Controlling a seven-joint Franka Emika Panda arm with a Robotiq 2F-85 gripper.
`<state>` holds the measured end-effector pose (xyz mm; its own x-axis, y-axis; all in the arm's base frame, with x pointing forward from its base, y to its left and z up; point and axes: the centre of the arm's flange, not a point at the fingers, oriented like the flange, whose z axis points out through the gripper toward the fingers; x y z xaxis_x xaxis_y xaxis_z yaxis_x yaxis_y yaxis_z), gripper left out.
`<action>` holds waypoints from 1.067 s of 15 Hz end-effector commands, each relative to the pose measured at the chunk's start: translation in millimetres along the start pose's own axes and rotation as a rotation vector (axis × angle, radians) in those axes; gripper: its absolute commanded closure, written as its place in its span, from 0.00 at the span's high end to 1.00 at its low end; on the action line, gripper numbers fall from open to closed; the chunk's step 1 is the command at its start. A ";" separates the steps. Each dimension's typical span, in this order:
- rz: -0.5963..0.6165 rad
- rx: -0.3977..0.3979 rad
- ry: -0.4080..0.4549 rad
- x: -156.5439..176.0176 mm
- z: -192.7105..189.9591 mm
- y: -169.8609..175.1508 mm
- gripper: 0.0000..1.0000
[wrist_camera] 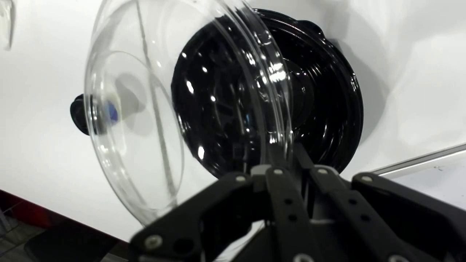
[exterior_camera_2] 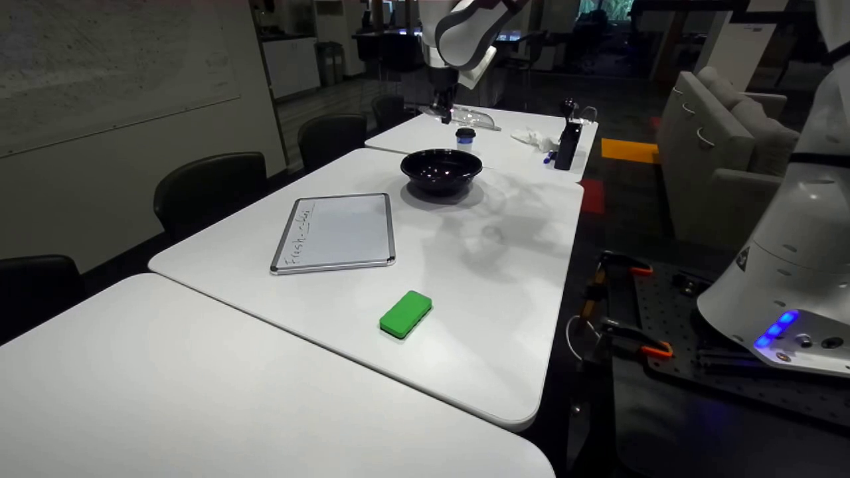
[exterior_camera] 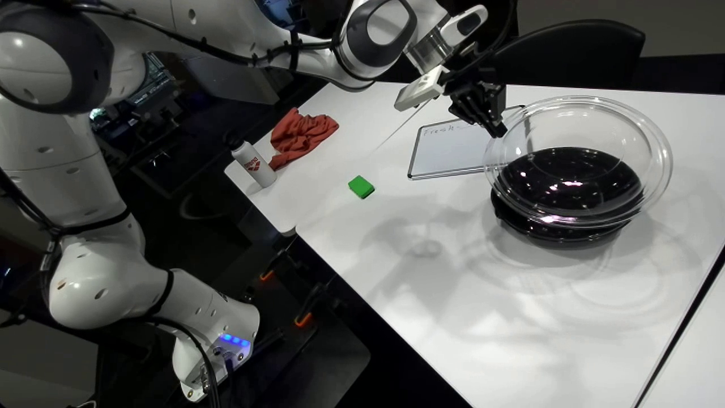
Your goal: Uncover the black bowl and put the lid on the table
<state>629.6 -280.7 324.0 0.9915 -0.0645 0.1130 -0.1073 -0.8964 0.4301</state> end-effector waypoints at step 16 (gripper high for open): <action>0.132 -0.144 -0.100 -138.9 -31.9 -183.4 0.02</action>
<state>545.9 -122.8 259.8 0.9775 -0.1865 0.0982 -0.2098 -0.8136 0.5422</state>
